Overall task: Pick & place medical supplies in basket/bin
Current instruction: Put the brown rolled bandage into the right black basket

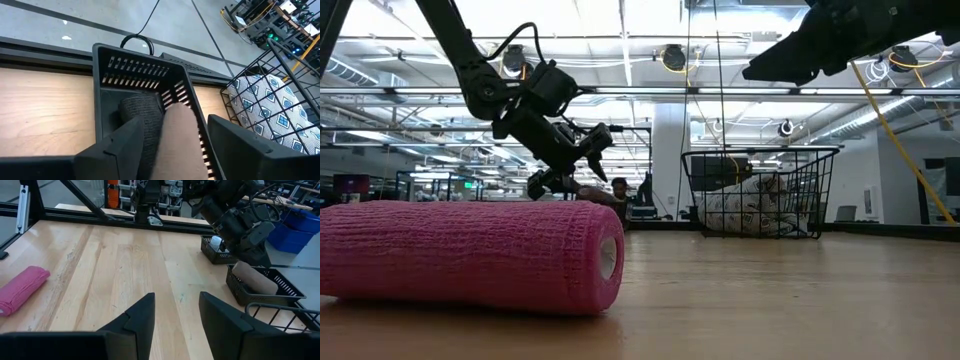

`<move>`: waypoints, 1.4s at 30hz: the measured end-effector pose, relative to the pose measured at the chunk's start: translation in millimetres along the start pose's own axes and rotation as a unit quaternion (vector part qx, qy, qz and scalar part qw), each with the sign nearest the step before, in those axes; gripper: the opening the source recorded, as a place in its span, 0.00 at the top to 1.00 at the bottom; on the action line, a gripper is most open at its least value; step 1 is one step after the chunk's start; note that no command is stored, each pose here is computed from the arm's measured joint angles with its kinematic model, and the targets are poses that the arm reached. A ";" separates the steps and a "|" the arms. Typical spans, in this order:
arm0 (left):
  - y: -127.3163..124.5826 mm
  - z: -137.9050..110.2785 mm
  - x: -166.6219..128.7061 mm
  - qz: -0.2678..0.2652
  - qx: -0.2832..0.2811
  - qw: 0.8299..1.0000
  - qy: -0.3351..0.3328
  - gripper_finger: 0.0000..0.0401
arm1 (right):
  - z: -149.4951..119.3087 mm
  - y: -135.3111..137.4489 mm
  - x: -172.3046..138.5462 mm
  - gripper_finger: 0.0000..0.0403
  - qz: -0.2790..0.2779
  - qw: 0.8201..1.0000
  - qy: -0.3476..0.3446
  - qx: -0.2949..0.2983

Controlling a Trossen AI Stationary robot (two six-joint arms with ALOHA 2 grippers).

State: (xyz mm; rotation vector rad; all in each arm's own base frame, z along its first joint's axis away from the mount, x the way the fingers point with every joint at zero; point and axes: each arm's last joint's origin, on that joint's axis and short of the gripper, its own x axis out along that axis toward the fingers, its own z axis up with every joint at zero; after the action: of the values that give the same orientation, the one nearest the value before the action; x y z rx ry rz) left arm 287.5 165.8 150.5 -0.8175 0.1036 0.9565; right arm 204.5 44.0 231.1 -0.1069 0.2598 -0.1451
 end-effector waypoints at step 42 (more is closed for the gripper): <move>-37.1 -3.4 13.3 0.082 0.306 0.933 0.168 0.43 | -0.1 0.0 -0.1 0.64 0.000 1.000 0.001 -0.002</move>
State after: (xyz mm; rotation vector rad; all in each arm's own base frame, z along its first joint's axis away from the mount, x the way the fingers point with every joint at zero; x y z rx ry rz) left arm 324.5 161.3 163.8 -0.3838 0.7423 0.8594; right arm 204.5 43.9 231.0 -0.1116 0.2613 -0.1450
